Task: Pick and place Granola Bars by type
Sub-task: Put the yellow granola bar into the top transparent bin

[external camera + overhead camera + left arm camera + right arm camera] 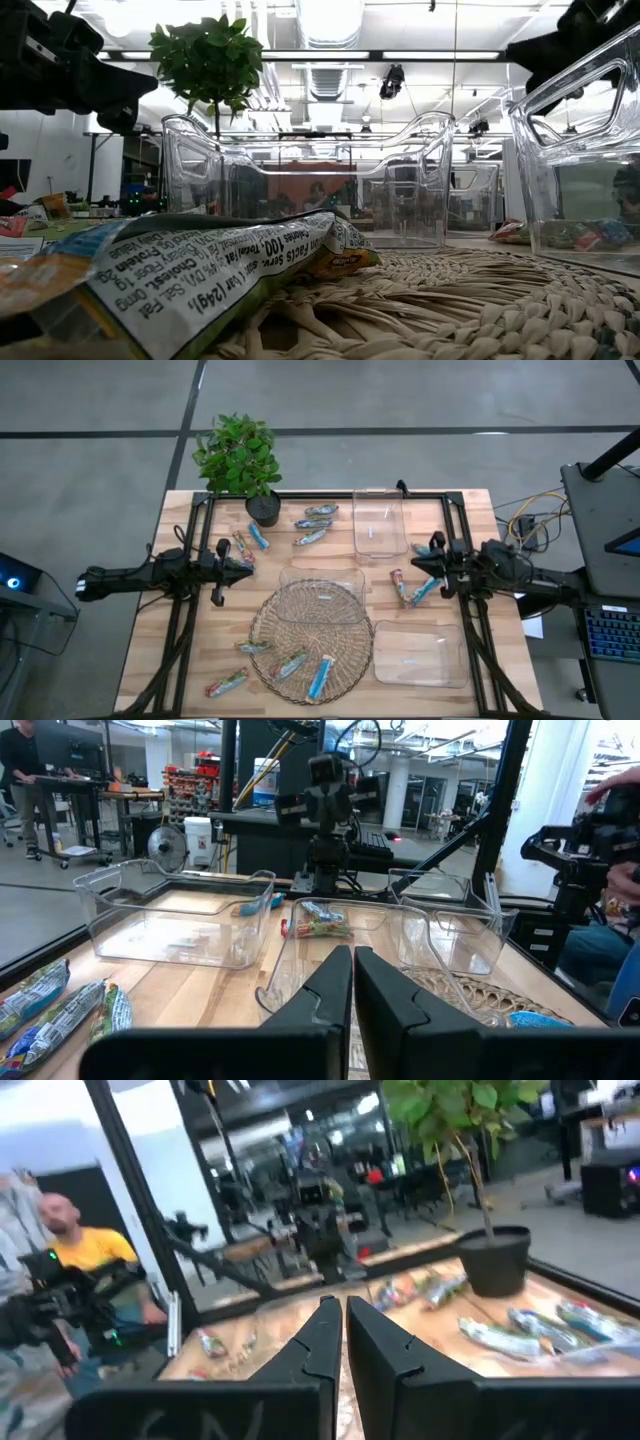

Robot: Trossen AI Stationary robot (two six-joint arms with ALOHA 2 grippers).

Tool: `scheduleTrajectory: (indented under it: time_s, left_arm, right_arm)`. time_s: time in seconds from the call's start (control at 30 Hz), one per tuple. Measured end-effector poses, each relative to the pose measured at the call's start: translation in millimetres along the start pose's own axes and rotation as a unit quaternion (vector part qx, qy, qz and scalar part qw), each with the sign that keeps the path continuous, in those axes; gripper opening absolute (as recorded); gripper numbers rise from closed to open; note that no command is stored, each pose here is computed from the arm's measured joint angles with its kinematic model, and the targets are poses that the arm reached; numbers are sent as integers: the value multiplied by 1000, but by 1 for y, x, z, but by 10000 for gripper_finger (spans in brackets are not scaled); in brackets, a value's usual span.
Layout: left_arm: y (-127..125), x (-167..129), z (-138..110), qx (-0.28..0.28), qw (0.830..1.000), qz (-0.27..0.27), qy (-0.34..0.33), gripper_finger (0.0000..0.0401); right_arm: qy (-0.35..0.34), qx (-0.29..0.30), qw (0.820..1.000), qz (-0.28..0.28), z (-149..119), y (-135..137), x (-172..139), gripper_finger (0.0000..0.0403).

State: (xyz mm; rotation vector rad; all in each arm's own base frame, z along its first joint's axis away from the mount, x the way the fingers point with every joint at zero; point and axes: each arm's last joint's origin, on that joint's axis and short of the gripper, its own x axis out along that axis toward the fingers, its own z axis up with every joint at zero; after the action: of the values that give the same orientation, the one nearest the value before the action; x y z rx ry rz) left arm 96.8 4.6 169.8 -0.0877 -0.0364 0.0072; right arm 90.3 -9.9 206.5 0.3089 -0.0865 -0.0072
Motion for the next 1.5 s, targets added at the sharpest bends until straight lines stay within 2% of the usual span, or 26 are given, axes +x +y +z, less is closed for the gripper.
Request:
scheduleTrajectory:
  time_s: [0.1,0.27,0.6,0.8,0.97,1.3,1.5]
  left_arm:
    - [0,0,0,0,1000,0,0,0]
    - [0,0,0,0,1000,0,0,0]
    - [0,0,0,0,1000,0,0,0]
    - [0,0,0,0,1000,0,0,0]
    - [0,0,0,0,1000,0,0,0]
    - [0,0,0,0,1000,0,0,0]
    - [0,0,0,0,1000,0,0,0]
  right_arm:
    - [19,-26,999,-8,16,5,0,13]
    - [42,-36,998,-20,41,13,3,24]
    - [68,-21,997,-35,94,27,21,147]
    - [101,-30,992,-70,125,35,27,192]
    - [120,-34,986,-106,151,42,28,201]
    - [166,12,975,-148,190,52,39,200]
    - [213,-14,948,-234,197,49,49,200]
